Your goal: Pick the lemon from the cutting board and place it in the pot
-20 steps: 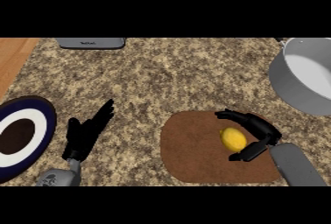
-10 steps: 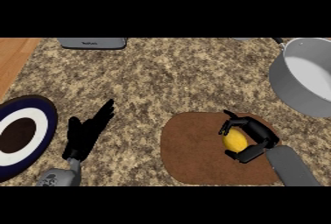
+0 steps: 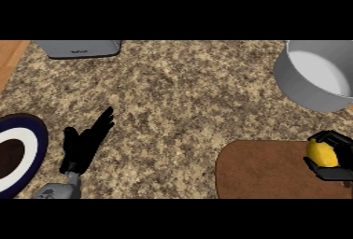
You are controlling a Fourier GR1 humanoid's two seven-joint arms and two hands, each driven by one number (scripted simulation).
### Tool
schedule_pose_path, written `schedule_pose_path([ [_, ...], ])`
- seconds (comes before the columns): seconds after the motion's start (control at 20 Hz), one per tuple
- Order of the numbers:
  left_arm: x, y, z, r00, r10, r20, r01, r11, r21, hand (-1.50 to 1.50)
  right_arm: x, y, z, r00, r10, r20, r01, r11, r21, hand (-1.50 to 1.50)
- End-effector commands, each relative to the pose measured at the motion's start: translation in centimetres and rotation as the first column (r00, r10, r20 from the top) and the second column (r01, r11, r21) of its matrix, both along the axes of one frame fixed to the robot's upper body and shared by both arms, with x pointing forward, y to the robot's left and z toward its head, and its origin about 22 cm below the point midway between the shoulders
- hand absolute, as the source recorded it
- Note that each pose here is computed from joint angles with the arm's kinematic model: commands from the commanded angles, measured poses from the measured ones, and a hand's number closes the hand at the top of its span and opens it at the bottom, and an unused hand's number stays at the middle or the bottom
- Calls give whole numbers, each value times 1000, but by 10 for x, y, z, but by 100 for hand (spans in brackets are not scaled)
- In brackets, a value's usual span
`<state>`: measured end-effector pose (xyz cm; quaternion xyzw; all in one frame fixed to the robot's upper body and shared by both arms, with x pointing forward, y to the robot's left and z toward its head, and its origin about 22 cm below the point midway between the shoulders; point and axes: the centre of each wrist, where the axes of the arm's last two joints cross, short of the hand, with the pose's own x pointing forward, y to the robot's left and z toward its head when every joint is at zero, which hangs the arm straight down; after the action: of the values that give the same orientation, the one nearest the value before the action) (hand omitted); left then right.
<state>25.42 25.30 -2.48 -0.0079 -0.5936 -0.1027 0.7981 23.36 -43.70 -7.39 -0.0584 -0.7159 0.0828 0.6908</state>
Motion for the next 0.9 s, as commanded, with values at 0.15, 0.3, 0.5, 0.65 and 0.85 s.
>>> schedule_pose_path([
  [0.15,-5,-12,-3,998,-57,4,57,998,-9,0,-99,-111,29,859,-499,116,509,856,-87,150],
  [0.3,4,-12,9,997,-82,10,82,997,10,0,-116,-125,33,831,-541,131,555,822,-125,150],
  [0.5,1,-18,3,998,-64,14,64,998,-4,0,-113,-133,43,814,-553,176,580,792,-194,150],
  [0.65,12,-18,14,998,-58,3,58,998,5,0,-109,-141,58,809,-552,202,588,748,-309,150],
  [0.85,-8,-25,-15,998,-68,-6,68,998,-8,0,-86,-148,86,809,-517,281,588,711,-385,150],
])
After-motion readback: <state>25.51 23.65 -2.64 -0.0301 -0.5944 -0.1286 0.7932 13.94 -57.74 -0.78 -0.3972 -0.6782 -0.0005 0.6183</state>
